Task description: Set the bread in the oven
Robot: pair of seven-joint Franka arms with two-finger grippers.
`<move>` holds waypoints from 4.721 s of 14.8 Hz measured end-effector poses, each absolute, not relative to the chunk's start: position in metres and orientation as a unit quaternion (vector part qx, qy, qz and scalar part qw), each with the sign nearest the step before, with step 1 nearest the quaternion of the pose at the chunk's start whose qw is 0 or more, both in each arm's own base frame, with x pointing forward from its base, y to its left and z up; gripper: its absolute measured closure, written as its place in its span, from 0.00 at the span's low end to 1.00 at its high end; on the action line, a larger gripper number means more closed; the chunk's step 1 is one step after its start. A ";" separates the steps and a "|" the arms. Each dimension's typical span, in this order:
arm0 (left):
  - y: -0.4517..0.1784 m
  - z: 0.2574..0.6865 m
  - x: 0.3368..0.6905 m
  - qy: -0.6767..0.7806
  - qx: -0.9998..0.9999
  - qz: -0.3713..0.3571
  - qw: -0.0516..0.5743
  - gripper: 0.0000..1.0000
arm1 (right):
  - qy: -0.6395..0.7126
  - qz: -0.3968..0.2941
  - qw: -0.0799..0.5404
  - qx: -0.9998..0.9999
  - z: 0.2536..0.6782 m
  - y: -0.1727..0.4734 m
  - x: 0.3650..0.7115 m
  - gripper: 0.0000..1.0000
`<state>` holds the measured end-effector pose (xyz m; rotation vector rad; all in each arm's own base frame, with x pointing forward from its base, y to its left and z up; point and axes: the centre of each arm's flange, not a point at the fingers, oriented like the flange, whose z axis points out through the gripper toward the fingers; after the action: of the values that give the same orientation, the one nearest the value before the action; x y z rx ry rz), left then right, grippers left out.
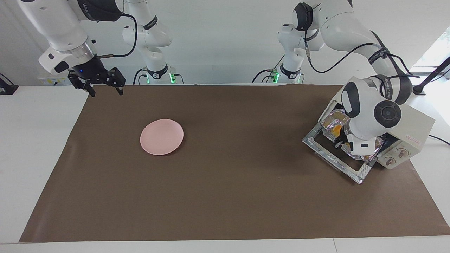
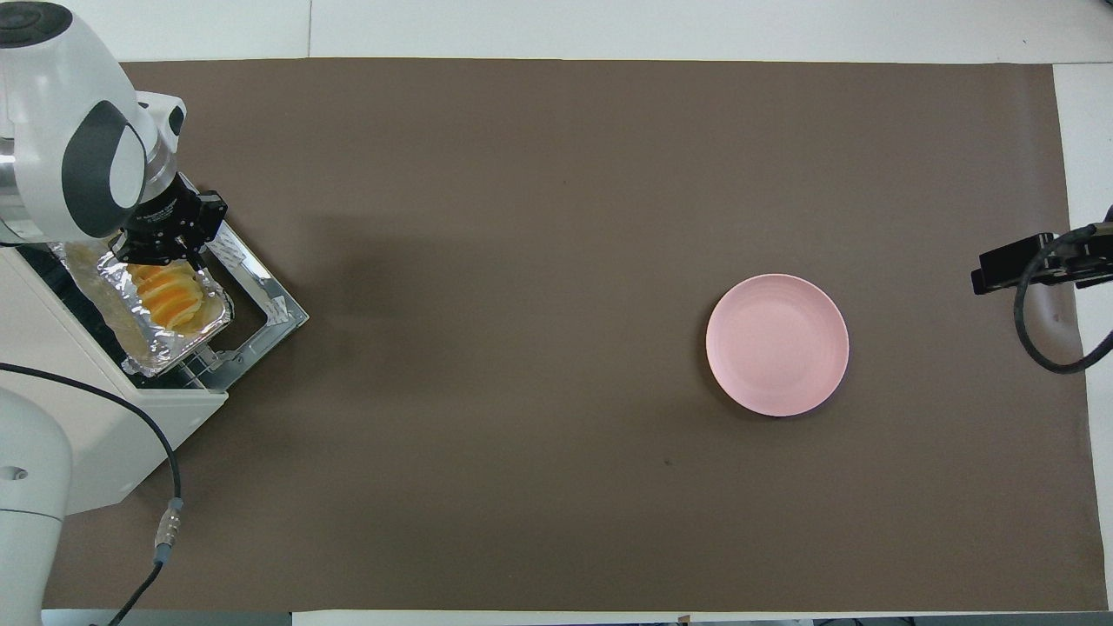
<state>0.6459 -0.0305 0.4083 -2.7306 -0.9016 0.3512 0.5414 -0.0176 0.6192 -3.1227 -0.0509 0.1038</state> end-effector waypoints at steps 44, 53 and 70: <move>0.023 0.489 0.644 -0.201 -0.976 0.043 0.064 0.00 | -0.016 0.033 0.008 -0.999 0.619 -0.018 0.541 0.00; 0.083 0.575 0.592 -0.066 -0.998 0.001 0.008 0.00 | -0.016 0.033 0.008 -0.999 0.619 -0.018 0.541 0.00; 0.000 0.588 0.588 0.014 -1.000 0.007 -0.021 0.00 | -0.016 0.033 0.008 -0.999 0.619 -0.018 0.541 0.00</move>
<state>0.5875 -0.0001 0.5882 -3.1838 0.0462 0.0224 0.5414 -0.0176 0.6192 -3.1227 -0.0509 0.1039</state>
